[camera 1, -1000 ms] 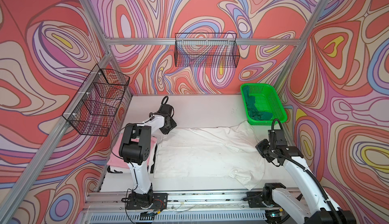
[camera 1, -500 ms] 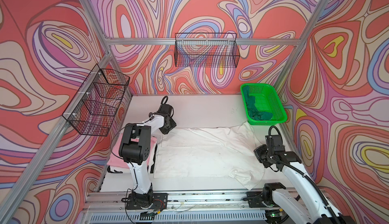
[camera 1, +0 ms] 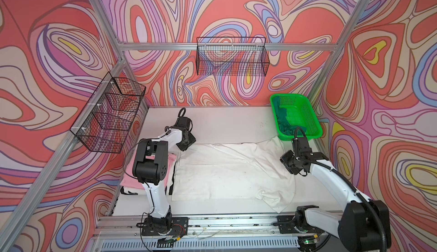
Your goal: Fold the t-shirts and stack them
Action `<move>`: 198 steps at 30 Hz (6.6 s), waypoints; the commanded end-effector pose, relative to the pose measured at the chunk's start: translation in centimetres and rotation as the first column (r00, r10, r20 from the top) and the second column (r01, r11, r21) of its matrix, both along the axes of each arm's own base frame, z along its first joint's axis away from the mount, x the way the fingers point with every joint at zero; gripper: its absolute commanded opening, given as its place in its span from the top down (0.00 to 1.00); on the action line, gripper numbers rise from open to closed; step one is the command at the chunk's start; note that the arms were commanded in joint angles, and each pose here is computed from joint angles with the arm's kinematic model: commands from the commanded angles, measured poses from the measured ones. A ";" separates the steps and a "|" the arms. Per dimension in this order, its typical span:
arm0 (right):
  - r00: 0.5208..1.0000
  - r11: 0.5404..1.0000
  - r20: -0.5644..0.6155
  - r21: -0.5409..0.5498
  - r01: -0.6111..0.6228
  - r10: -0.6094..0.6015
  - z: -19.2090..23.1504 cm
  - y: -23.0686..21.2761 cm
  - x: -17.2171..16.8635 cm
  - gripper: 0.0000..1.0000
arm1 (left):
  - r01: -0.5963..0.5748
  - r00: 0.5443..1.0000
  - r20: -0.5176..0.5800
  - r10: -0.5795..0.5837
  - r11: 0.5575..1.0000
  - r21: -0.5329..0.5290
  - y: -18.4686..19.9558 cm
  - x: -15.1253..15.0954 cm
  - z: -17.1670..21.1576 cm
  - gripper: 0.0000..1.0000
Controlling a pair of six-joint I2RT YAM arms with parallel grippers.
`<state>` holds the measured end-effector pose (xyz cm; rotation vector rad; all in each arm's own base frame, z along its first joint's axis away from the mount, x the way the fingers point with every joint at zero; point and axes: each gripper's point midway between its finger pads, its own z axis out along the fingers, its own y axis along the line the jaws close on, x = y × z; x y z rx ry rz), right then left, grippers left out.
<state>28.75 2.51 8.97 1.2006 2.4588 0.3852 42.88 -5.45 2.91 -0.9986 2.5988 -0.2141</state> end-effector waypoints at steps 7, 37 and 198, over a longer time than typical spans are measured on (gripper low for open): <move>0.958 0.977 0.191 -0.053 -0.208 0.214 -0.1 5.0 10.7 0.59 | -0.018 0.998 -0.060 0.019 1.000 0.016 0.9 -0.6 -0.7 0.45; 0.972 0.959 0.112 -0.219 -0.177 0.205 -8.7 2.3 20.3 0.61 | 0.019 0.999 -0.034 -0.017 0.999 0.045 1.5 7.0 -0.1 0.43; 0.949 0.833 0.010 -0.481 -0.273 0.317 9.4 3.4 -10.8 1.00 | -0.231 0.963 -0.140 0.229 0.973 -0.002 2.8 -22.6 4.6 1.00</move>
